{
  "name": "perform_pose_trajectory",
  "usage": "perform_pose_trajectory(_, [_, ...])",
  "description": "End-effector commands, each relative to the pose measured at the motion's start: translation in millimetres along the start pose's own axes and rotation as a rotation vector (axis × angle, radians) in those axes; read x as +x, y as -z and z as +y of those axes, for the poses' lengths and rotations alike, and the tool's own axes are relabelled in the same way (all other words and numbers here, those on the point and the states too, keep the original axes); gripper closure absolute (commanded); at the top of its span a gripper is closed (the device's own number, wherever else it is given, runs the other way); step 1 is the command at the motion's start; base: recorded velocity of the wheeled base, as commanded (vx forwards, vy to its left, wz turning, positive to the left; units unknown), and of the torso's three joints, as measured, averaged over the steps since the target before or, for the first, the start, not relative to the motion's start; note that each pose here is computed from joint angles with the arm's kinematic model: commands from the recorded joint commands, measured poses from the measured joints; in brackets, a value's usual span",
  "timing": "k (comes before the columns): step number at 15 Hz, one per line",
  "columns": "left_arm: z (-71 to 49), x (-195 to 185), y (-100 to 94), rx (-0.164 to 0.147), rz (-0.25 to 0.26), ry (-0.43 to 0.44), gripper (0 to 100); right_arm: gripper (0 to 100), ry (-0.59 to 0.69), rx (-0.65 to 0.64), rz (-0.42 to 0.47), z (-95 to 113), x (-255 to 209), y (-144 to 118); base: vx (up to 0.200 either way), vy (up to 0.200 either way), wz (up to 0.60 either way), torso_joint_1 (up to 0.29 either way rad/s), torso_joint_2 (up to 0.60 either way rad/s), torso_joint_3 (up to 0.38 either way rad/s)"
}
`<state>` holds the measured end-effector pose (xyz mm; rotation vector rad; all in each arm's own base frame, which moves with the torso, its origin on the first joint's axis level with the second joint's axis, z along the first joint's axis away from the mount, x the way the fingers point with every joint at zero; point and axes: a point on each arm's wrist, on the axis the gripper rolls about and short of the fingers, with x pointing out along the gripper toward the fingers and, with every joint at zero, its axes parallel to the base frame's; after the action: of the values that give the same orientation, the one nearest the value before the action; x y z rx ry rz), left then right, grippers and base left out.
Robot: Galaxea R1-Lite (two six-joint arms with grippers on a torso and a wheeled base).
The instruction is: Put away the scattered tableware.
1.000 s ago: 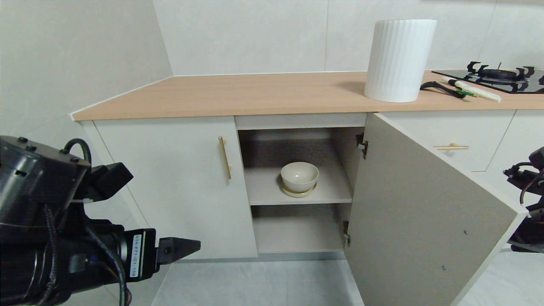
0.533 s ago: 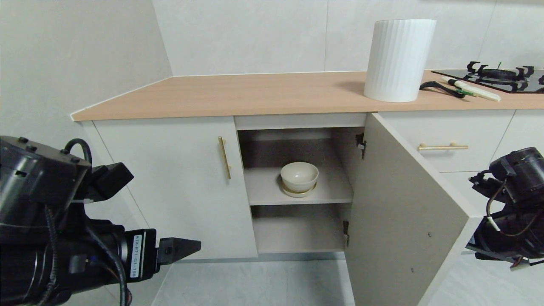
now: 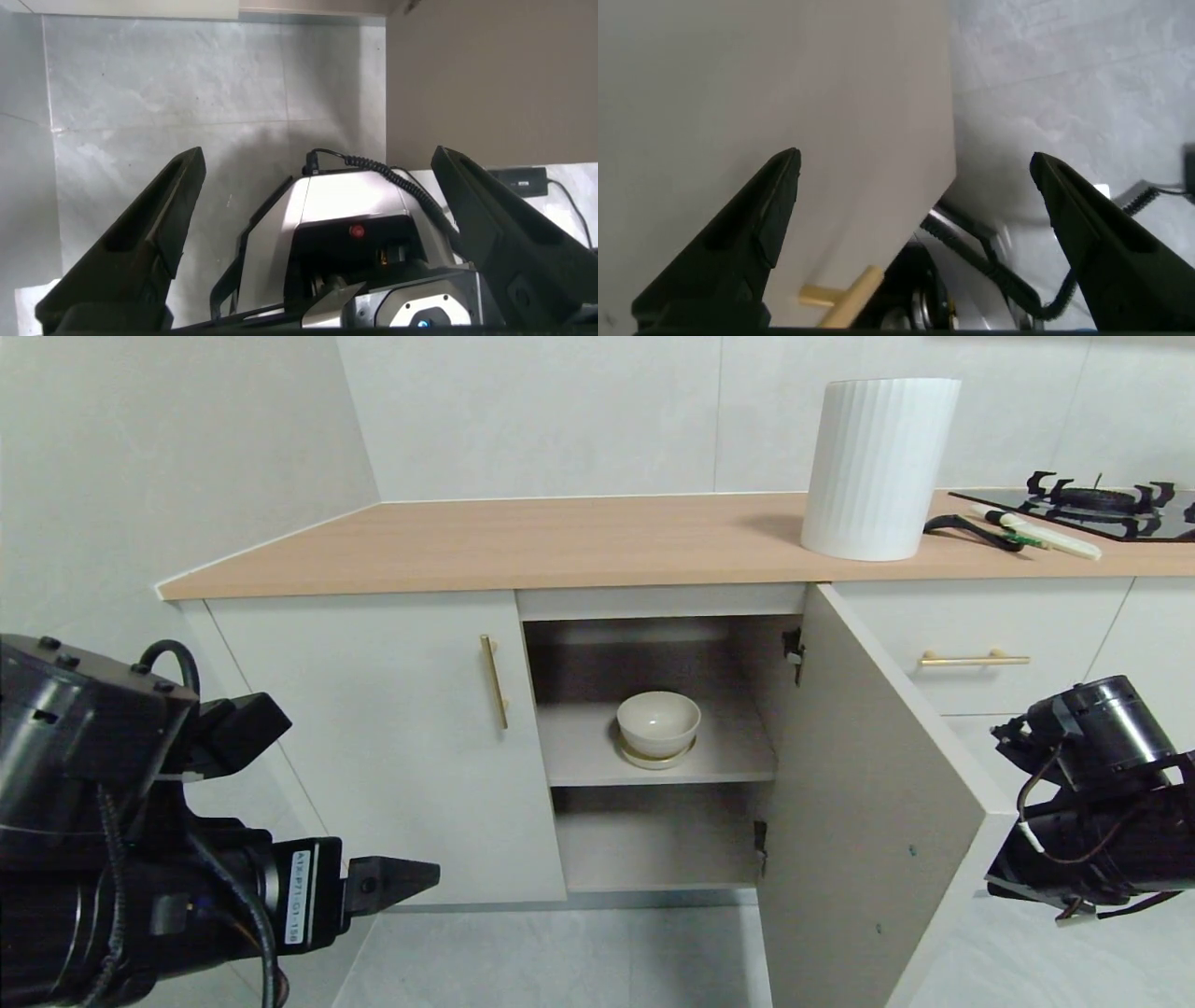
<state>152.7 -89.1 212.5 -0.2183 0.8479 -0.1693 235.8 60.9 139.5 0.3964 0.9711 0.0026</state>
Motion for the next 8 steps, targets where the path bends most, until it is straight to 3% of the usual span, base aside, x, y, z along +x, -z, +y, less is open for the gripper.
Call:
perform_pose_trajectory(1, [0.0,-0.1,0.0,0.0,0.0,0.0,0,0,0.003,0.001,0.009,-0.2,1.8,1.0,-0.2,0.0,0.0,0.007,0.01,-0.007])
perform_pose_trajectory(8, [0.1,-0.5,0.0,0.001,-0.001,0.001,0,0,-0.052,0.002,-0.015,10.3,15.5,8.3,0.0,0.0,0.0,0.0,0.0,0.0])
